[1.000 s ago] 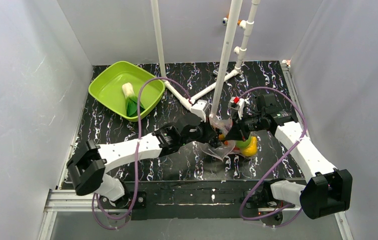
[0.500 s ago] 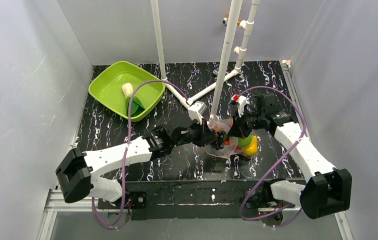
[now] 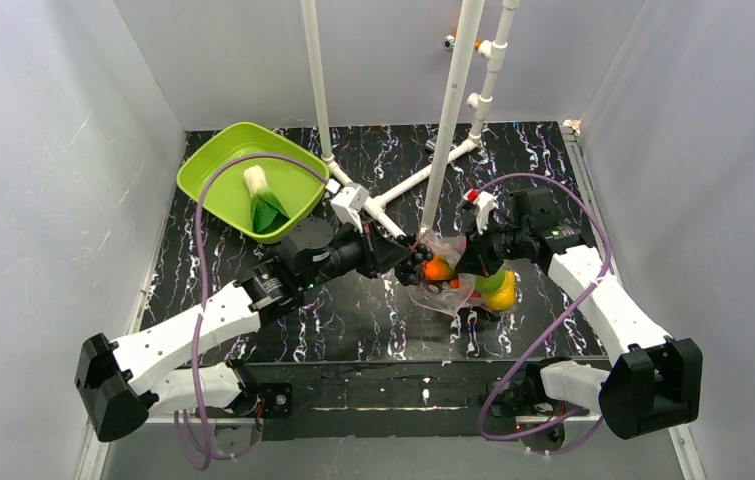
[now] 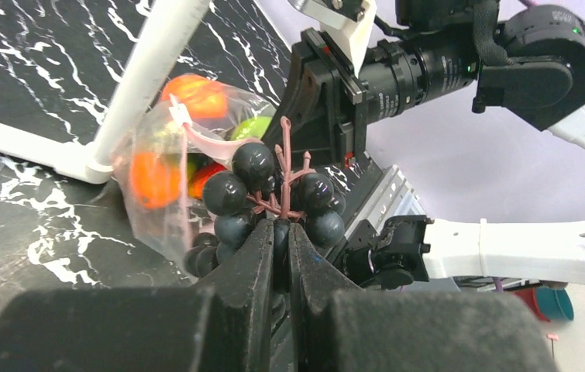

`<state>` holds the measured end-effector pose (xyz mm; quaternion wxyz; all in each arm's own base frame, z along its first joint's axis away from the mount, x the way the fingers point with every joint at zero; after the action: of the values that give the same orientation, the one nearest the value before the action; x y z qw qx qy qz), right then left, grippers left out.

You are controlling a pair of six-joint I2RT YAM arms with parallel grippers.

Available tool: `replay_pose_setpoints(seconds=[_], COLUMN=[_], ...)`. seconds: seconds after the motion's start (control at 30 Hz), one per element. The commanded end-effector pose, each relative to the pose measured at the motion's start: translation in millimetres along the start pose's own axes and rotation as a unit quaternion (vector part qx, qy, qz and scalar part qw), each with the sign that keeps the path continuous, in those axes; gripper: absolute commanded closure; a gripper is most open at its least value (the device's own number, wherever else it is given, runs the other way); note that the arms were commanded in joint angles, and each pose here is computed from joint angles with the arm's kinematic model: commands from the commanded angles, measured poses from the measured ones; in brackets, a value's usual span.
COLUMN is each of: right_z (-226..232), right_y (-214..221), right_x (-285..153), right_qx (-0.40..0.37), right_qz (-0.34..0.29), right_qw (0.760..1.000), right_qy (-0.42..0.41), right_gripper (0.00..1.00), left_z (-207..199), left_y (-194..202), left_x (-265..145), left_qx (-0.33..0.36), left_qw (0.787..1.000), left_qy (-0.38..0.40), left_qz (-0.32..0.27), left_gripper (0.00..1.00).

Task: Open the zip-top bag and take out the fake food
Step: Pick up the fake fruit from the zipper food storage bag, then place the fake fruit in the bin.

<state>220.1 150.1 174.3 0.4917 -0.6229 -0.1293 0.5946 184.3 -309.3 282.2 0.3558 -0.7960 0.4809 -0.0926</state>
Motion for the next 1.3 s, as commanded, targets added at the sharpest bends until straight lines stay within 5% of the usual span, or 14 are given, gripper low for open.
replay_pose_setpoints(seconds=[0.0,0.63,1.27], right_z=[3,11,15], right_y=[-6,-6,-7], right_x=[-3,-8,-10], right_qx=[-0.013,-0.020,-0.023], right_qz=[-0.022,-0.036,-0.046], right_qw=[1.000,0.999,0.998], right_qy=[-0.008,-0.030,-0.037], right_gripper=[0.99,0.99,0.99], left_z=[-9,75,157], left_y=[-19,-59,-106], left_x=[-29,-100,-113], left_qx=[0.015,0.121,0.048], left_qw=[1.000,0.964,0.946], left_qy=[0.007,-0.228,-0.304], left_qz=[-0.022,-0.063,-0.099], left_gripper=[1.00,1.00,1.00])
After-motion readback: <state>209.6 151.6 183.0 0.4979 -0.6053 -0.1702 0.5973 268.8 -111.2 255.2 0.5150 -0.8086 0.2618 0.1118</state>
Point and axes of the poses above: each gripper's point midway between its finger pads, its own x axis out along the fingers, its own z axis along the line the jaws close on, y = z × x, the point moved 3 cm from there along -x, back along the fingers, and after that the axes turned 11 degrees about -x, right-handed, at the moved point
